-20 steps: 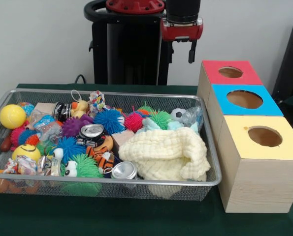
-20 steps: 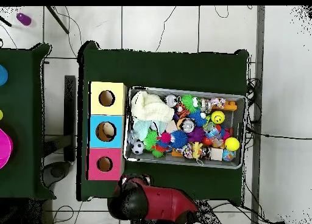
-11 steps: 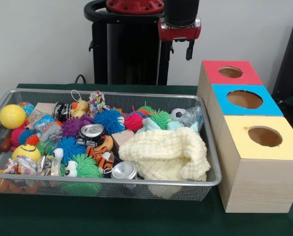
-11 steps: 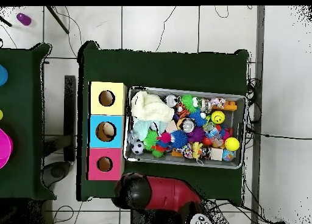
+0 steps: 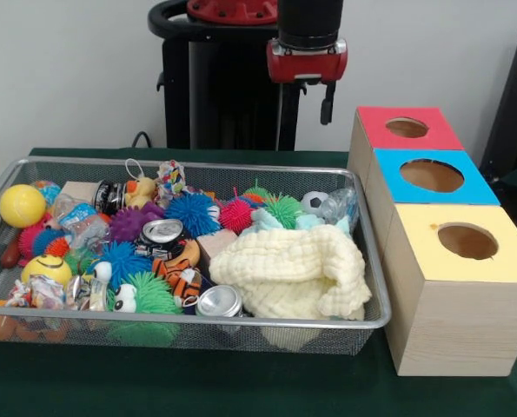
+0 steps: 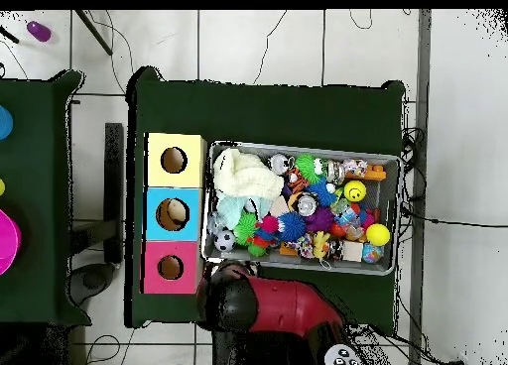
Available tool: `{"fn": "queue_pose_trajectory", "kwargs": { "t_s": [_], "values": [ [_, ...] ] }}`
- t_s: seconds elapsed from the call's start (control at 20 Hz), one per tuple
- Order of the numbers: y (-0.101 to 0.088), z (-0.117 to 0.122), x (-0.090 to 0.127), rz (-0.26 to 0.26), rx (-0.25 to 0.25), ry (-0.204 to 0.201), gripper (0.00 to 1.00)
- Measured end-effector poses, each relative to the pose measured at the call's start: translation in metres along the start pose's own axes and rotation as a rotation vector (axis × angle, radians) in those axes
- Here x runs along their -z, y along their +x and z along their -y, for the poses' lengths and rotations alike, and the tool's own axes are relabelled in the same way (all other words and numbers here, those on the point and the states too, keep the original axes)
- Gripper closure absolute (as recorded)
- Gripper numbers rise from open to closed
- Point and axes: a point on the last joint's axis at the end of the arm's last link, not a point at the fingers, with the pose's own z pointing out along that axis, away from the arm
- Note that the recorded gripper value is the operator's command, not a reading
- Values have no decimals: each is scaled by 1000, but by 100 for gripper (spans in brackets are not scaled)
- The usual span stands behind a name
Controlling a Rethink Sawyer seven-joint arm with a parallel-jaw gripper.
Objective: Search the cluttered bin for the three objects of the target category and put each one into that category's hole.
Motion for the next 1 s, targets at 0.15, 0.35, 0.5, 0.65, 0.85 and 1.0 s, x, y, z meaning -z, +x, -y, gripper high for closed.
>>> {"fn": "queue_pose_trajectory", "kwargs": {
  "t_s": [0.15,0.35,0.5,0.65,0.85,1.0],
  "values": [
    [-13,10,6,98,20,20,0],
    [-28,18,16,231,82,44,0],
    [-35,22,22,295,119,53,0],
    [-43,29,27,378,174,60,0],
    [-45,40,25,478,245,66,0],
    [-39,49,16,553,300,63,0]
  ]
}}
